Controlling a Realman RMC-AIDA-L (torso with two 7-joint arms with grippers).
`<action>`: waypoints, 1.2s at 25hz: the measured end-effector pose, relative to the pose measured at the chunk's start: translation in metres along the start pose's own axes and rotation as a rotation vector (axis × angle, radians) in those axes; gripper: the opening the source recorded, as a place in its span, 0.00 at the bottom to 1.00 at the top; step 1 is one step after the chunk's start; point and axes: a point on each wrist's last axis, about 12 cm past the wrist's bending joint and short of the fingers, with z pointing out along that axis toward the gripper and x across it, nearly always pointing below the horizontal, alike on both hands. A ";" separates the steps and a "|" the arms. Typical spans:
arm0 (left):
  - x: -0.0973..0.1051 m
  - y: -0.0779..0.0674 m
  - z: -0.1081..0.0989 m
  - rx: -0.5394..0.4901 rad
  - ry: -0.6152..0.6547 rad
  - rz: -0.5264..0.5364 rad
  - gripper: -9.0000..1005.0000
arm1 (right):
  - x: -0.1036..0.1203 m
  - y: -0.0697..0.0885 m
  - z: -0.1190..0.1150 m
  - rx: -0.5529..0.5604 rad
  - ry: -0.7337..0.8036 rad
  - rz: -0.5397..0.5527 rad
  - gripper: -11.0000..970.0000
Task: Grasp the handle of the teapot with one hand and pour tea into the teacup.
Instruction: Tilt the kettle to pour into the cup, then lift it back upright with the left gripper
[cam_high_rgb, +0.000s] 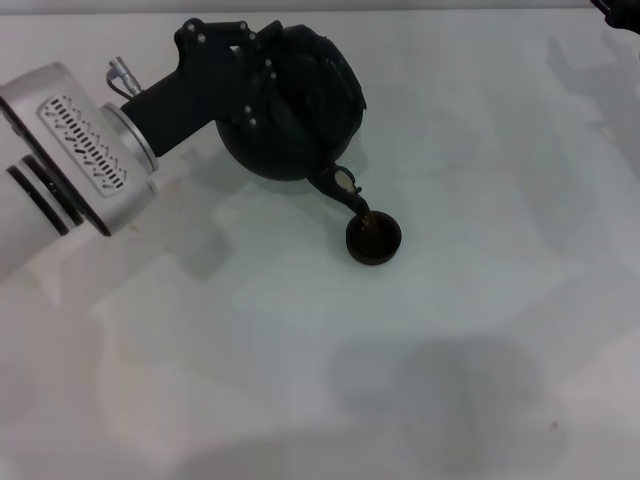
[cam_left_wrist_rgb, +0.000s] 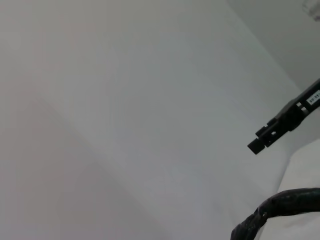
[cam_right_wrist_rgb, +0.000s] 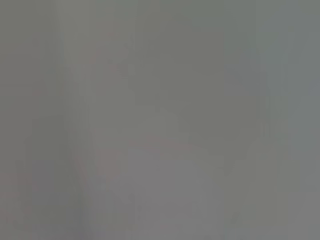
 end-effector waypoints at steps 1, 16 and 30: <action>0.000 0.000 0.000 0.001 -0.001 0.001 0.10 | 0.000 0.000 0.000 0.000 0.000 0.000 0.88; -0.001 0.000 0.001 0.002 -0.004 0.005 0.10 | 0.002 0.000 -0.001 0.008 0.002 0.012 0.88; 0.000 -0.007 -0.005 -0.024 0.002 -0.106 0.10 | 0.001 -0.003 -0.002 0.013 0.000 0.007 0.88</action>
